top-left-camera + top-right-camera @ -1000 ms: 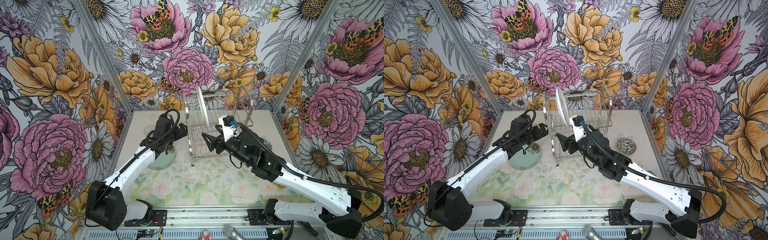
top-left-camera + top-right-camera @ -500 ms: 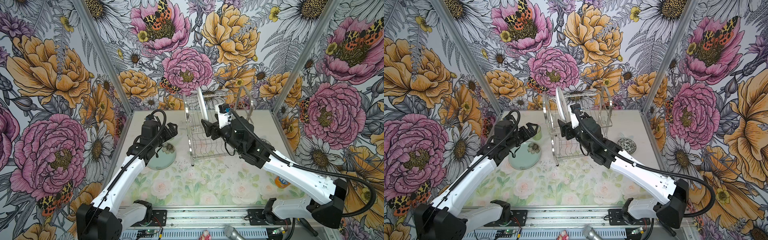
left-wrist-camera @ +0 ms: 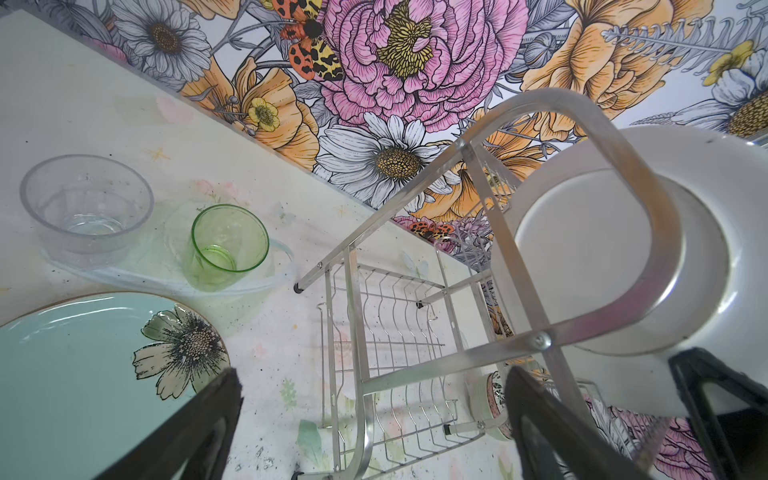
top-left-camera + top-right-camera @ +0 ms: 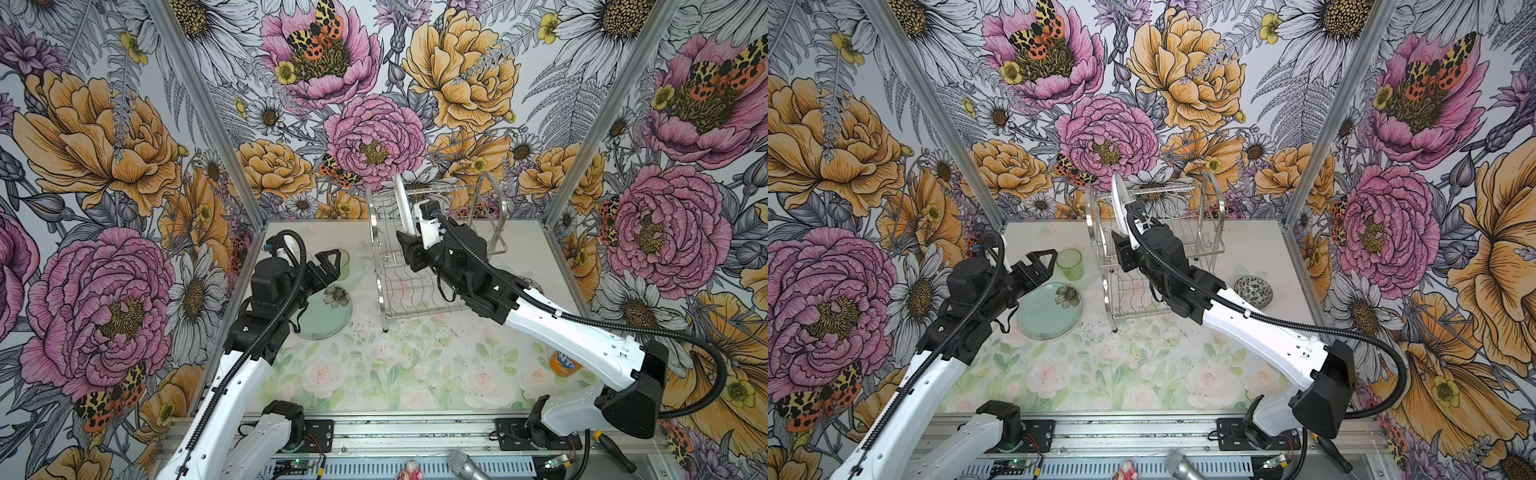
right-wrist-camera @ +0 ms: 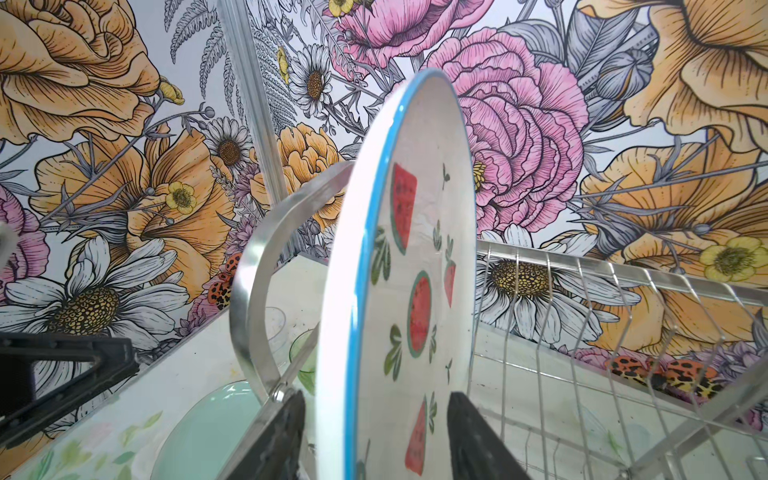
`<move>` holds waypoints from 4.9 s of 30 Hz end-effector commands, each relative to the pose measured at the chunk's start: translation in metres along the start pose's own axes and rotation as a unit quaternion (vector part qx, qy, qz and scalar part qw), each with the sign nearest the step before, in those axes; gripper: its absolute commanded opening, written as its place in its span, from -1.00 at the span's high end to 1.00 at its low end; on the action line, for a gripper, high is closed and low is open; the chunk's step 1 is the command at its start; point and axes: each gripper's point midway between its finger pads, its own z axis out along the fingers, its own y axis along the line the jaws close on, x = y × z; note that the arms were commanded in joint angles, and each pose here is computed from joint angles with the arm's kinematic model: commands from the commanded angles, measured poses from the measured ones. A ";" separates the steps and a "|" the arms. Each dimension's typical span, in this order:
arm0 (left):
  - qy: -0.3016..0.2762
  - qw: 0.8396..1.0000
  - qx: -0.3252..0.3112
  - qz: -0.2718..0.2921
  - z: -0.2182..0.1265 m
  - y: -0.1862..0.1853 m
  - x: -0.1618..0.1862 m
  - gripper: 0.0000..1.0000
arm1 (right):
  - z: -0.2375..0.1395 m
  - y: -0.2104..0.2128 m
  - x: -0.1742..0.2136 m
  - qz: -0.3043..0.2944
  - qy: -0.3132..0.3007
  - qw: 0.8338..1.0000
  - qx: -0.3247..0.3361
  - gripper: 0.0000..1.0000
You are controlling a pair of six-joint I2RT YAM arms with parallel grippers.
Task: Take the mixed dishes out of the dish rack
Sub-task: 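Close the right gripper on the rim of the white watermelon plate, then lift the watermelon plate up out of the rack with the right gripper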
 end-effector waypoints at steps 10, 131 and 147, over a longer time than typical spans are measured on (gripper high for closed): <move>0.034 0.999 0.005 0.000 -0.002 0.014 0.016 -0.98 | 0.013 -0.015 -0.011 -0.001 -0.014 0.999 0.046 0.28; 0.010 0.994 0.094 -0.047 -0.047 -0.019 -0.002 -0.97 | -0.161 0.075 -0.116 -0.198 -0.237 0.946 -0.097 1.00; -0.002 0.990 0.114 -0.078 -0.069 -0.028 -0.001 -0.95 | -0.198 0.109 -0.074 -0.252 -0.221 0.932 -0.138 1.00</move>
